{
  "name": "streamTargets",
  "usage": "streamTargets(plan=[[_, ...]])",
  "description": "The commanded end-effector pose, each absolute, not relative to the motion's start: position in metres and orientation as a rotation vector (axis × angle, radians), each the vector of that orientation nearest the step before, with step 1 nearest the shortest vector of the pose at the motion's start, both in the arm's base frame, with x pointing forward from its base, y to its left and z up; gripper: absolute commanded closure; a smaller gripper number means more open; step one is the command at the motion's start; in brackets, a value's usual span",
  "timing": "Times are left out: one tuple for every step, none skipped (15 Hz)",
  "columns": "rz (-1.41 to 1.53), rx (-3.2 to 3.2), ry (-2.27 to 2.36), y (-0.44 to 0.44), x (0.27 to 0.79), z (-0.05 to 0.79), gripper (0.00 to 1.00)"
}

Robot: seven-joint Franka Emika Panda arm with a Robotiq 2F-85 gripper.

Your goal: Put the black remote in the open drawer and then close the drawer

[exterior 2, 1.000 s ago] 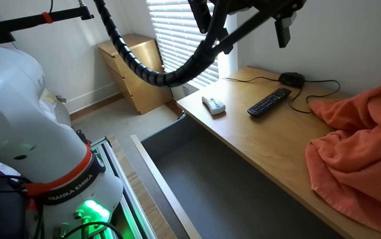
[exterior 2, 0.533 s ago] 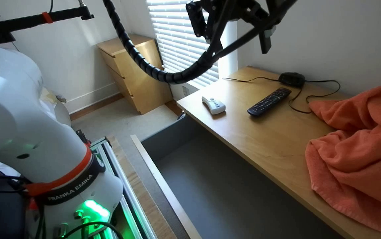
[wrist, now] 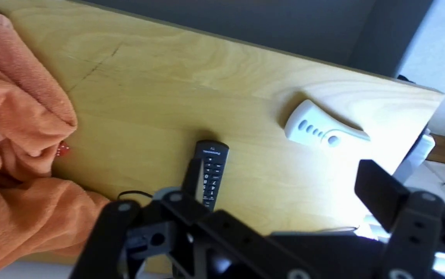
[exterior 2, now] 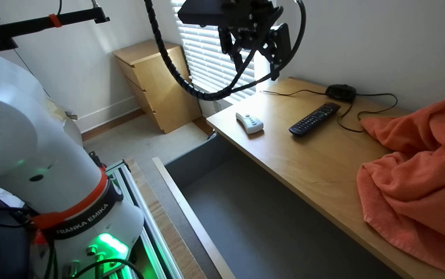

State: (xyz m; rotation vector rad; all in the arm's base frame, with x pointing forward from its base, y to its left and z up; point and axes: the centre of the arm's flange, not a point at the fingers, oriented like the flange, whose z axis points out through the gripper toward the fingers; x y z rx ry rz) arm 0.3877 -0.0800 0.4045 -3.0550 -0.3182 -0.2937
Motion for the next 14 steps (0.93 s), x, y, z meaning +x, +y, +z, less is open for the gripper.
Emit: streamTargets(plan=[[-0.257, -3.007, -0.198, -0.07, 0.426, 0.378, 0.0], [-0.277, -3.026, -0.265, -0.072, 0.403, 0.391, 0.0], [-0.267, -3.023, -0.248, -0.071, 0.409, 0.385, 0.0], [-0.255, -3.023, -0.237, -0.07, 0.414, 0.381, 0.0], [-0.245, -3.024, -0.231, -0.071, 0.417, 0.378, 0.0], [-0.243, -3.024, -0.228, -0.071, 0.418, 0.377, 0.0], [-0.244, -3.025, -0.226, -0.071, 0.419, 0.378, 0.0], [-0.247, -3.025, -0.225, -0.071, 0.42, 0.379, 0.0], [-0.248, -3.025, -0.225, -0.071, 0.42, 0.379, 0.0], [-0.249, -3.025, -0.224, -0.071, 0.42, 0.379, 0.0], [-0.249, -3.025, -0.224, -0.071, 0.42, 0.379, 0.0], [-0.221, -3.041, -0.115, -0.071, 0.434, 0.375, 0.0], [-0.211, -3.037, -0.015, -0.071, 0.448, 0.372, 0.0], [-0.219, -3.04, 0.086, -0.071, 0.464, 0.366, 0.0]])
